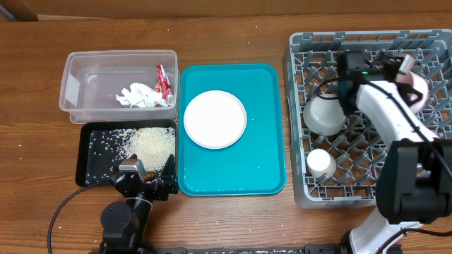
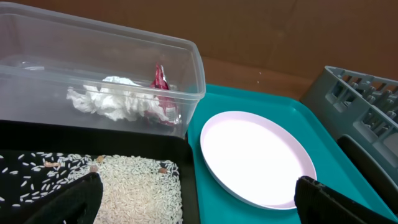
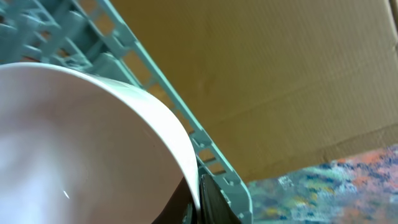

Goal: Sort waste into correct bins and load items into the dishwasher
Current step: 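Release the bowl and move the right gripper back to the teal tray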

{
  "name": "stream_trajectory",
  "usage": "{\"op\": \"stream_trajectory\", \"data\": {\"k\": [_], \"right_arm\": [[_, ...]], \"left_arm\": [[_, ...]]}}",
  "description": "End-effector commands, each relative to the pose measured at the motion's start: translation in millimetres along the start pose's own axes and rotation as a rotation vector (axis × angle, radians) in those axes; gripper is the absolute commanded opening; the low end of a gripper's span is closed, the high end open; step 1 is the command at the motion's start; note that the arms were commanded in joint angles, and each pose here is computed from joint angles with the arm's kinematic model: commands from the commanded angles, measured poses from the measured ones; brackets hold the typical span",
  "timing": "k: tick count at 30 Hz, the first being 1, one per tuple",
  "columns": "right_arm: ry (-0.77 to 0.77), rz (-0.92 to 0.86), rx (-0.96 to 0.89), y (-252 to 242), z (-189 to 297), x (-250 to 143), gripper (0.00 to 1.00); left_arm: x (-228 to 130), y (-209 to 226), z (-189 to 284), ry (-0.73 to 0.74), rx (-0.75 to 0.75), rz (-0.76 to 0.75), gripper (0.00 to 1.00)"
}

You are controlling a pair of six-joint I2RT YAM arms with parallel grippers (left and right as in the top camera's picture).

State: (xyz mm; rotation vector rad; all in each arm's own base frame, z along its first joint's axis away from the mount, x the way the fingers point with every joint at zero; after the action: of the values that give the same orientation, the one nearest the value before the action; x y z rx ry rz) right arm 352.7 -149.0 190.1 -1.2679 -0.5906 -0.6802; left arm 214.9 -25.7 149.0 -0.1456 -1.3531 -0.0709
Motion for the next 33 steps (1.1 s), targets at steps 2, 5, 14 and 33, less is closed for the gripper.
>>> {"op": "stream_trajectory", "data": {"k": [2,5,14,33], "right_arm": [[0.023,0.017,0.005,3,-6,-4,0.04],[0.032,0.015,0.054,12,2,-7,0.05],[-0.023,0.116,0.113,39,34,-16,0.09],[-0.069,-0.055,0.491,19,139,7,0.62]], "left_arm": [[0,-2,0,-0.008,-0.013,-0.006,1.0],[0,-3,0,-0.008,-0.014,-0.006,1.0],[0,-2,0,-0.008,-0.013,-0.006,1.0],[0,-2,0,-0.007,-0.013,-0.006,1.0]]}}
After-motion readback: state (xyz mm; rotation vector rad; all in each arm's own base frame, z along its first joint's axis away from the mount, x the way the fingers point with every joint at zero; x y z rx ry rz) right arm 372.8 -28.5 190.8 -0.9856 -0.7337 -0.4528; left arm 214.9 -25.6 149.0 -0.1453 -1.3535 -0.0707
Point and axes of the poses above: each gripper's point midway between its finger pads, its own z axis back along the fingers, its own y axis along the line the jaws close on, x = y × z, the point moved 2 cm from there along z, back along the fingers, and after that the axes turned 12 degrees about -z, right-handed, at the moved point
